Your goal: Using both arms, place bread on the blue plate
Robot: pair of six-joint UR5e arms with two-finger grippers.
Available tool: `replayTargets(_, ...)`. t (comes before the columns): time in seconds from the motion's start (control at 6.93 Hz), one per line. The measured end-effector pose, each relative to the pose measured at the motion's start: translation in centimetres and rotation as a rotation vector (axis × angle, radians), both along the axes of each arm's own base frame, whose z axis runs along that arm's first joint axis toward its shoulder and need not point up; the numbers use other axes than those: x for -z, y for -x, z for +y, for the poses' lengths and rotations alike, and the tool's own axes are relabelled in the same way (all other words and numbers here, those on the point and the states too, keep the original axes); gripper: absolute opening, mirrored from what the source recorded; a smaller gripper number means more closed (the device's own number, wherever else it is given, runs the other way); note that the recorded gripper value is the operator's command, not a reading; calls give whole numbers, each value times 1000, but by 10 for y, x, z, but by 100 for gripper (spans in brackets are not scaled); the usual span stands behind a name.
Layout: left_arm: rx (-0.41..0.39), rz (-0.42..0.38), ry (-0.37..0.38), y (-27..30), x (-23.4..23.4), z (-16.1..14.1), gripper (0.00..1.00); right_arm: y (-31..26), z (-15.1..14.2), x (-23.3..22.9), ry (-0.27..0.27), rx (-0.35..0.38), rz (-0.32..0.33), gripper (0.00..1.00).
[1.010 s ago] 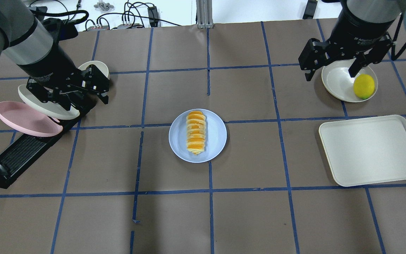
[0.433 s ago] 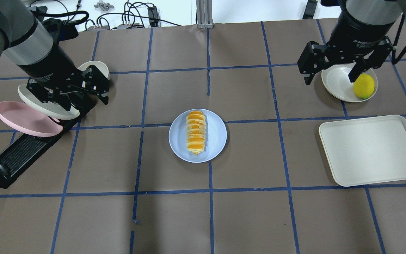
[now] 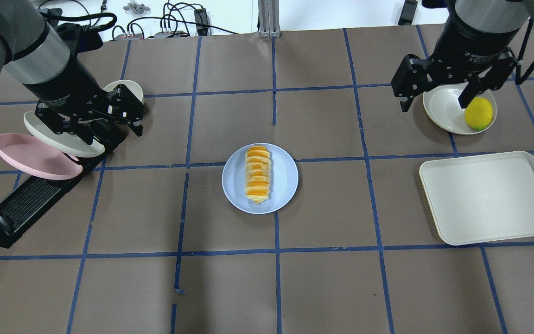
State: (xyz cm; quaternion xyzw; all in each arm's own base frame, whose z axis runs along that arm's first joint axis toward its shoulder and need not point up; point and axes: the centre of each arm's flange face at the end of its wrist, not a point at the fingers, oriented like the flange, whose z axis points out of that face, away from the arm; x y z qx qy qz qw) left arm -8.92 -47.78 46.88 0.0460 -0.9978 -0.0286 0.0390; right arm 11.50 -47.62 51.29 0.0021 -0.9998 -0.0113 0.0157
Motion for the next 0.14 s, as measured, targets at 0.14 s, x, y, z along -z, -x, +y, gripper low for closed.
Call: replayTargets(0.14, 0, 1, 0, 0, 0, -2, 100, 0, 0, 1, -1, 0, 1, 100)
